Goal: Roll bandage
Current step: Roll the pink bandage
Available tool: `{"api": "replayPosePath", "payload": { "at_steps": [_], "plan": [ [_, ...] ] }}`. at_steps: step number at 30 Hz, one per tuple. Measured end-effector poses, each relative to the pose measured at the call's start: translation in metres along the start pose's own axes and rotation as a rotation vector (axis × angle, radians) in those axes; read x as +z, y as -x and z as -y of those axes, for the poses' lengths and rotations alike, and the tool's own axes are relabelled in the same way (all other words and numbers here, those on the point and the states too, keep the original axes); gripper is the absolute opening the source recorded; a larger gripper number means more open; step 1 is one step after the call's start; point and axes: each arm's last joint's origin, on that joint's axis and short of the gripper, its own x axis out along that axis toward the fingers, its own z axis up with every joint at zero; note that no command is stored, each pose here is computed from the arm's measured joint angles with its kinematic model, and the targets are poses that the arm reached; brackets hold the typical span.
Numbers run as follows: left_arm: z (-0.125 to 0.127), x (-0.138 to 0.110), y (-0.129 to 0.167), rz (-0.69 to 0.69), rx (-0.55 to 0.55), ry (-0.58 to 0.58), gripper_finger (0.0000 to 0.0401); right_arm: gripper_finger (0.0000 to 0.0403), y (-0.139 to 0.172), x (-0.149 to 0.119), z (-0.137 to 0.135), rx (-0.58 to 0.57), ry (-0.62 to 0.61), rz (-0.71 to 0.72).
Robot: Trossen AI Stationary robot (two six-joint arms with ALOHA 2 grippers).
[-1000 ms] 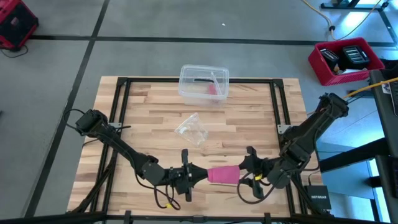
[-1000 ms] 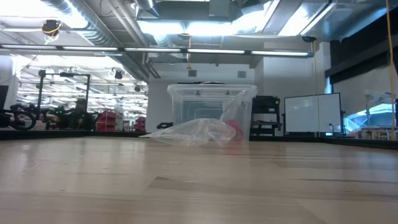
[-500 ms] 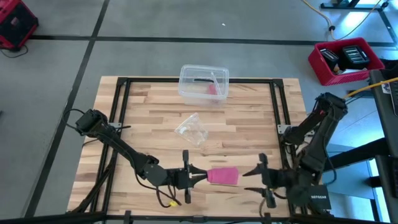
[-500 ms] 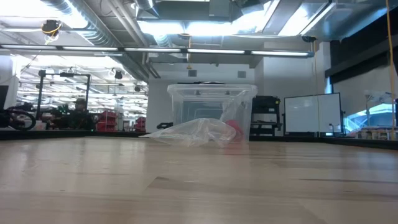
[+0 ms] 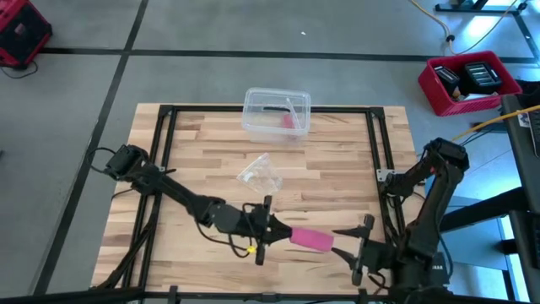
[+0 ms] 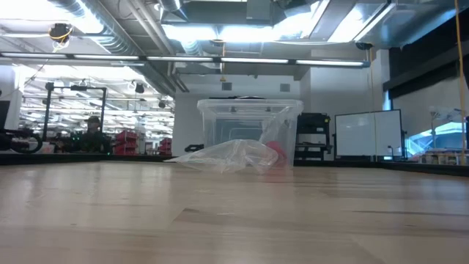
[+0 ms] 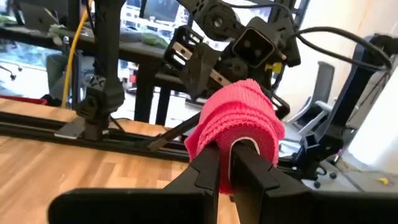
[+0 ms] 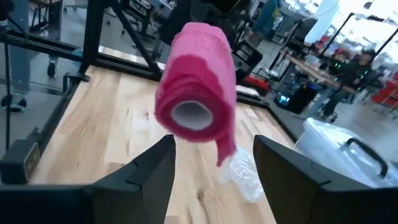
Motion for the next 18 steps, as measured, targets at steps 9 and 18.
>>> {"api": "replayPosePath", "payload": {
  "at_steps": [9,18],
  "plan": [
    [0.003,-0.002,0.001,-0.011,-0.015,-0.011,0.0021,0.0189,-0.001,0.015,0.002,0.002,0.100,0.005],
    [0.006,-0.003,0.002,-0.019,-0.034,-0.020,0.0021,0.0080,-0.004,0.023,0.004,0.001,0.172,0.002]
  ]
}}
